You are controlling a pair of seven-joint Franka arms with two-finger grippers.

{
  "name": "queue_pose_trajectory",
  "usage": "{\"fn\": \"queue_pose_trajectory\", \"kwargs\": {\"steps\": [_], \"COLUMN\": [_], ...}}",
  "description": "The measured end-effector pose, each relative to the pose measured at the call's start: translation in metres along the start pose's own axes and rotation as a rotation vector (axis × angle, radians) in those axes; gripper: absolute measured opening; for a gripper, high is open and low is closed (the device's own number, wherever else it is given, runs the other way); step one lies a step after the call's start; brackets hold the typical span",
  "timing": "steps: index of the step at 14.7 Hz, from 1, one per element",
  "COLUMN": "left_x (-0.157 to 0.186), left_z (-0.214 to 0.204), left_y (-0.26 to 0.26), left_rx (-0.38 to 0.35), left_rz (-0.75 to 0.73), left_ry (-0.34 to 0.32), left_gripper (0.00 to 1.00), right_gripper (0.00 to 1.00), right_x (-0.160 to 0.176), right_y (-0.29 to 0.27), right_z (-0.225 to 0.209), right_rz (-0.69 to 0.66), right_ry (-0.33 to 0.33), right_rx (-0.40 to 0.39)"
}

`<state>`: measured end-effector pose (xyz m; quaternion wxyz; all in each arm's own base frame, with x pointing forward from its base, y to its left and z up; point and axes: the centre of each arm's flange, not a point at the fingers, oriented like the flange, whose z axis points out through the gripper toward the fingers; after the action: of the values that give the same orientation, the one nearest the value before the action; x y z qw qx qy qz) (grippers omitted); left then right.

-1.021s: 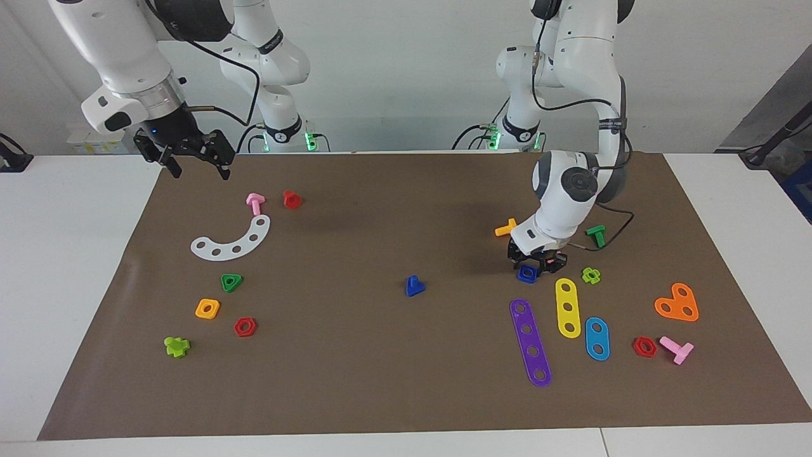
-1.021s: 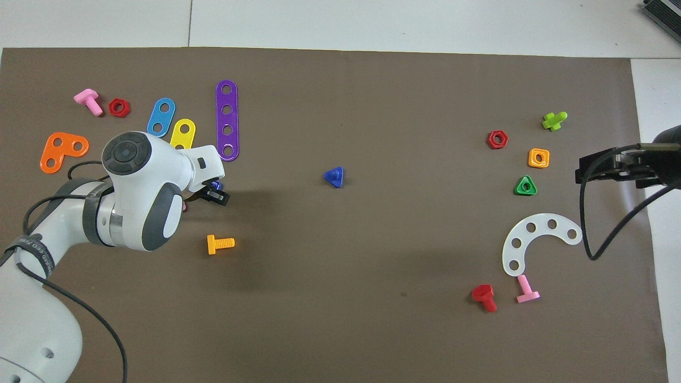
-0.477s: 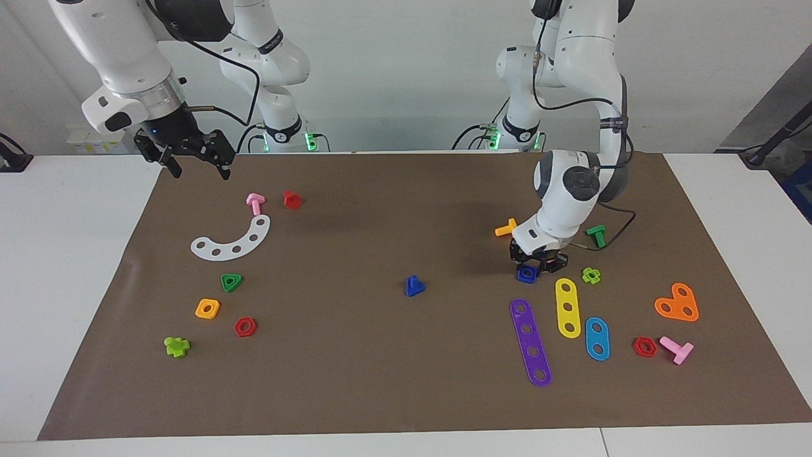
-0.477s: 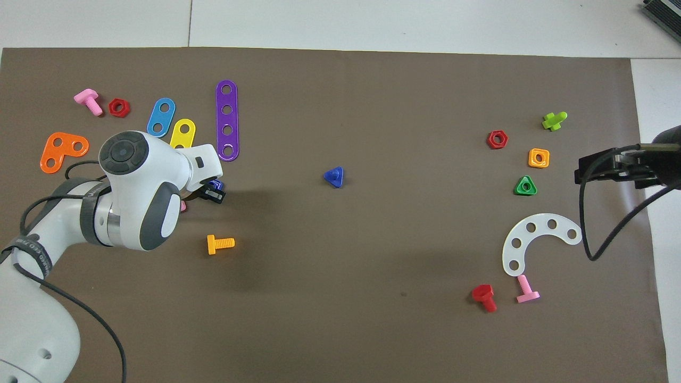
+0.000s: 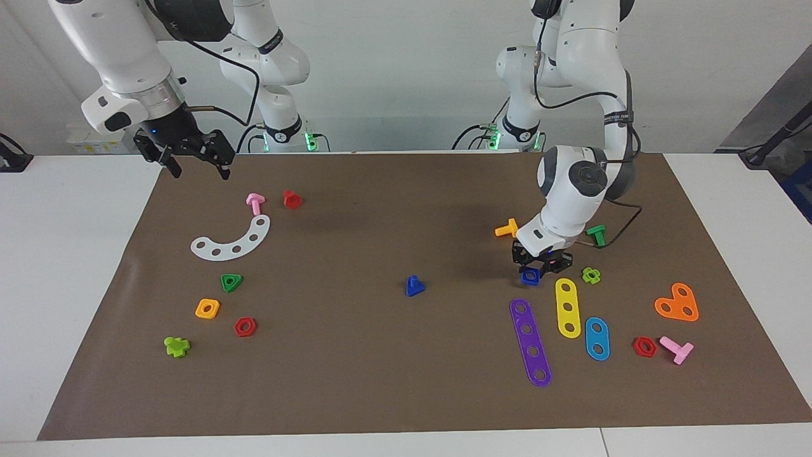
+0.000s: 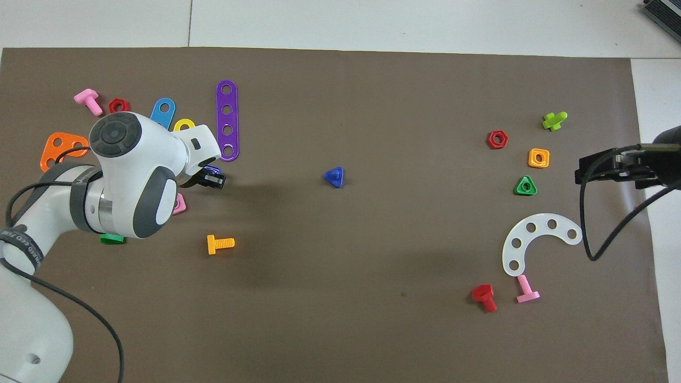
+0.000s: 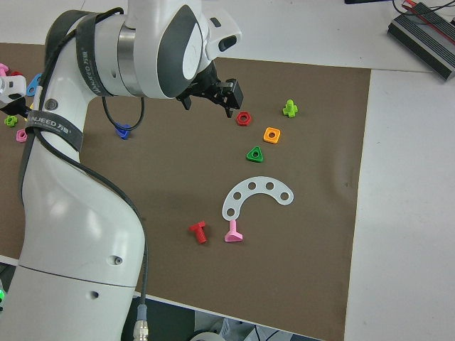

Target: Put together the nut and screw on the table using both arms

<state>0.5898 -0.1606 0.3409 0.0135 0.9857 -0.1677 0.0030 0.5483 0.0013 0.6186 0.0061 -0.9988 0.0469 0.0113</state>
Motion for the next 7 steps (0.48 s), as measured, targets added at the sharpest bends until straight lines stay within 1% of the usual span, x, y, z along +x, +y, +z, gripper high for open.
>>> {"fn": "queue_pose_trajectory", "kwargs": {"steps": [2, 4, 7], "left_x": [0.009, 0.014, 0.017], "left_z": [-0.014, -0.017, -0.023], "left_y": [0.023, 0.052, 0.098], "left_rx": [-0.002, -0.003, -0.004], "left_rz": [-0.071, -0.151, -0.261], "left_ry": [-0.002, 0.001, -0.013], "left_gripper": [0.47, 0.47, 0.47], "right_gripper": [1.00, 1.00, 1.00], "right_x": [0.000, 0.000, 0.000], "right_y": [0.000, 0.000, 0.000], "right_z": [0.000, 0.000, 0.000], "right_rz": [0.000, 0.000, 0.000], "right_ry": [0.000, 0.000, -0.001], "right_rx": [0.000, 0.000, 0.000]}}
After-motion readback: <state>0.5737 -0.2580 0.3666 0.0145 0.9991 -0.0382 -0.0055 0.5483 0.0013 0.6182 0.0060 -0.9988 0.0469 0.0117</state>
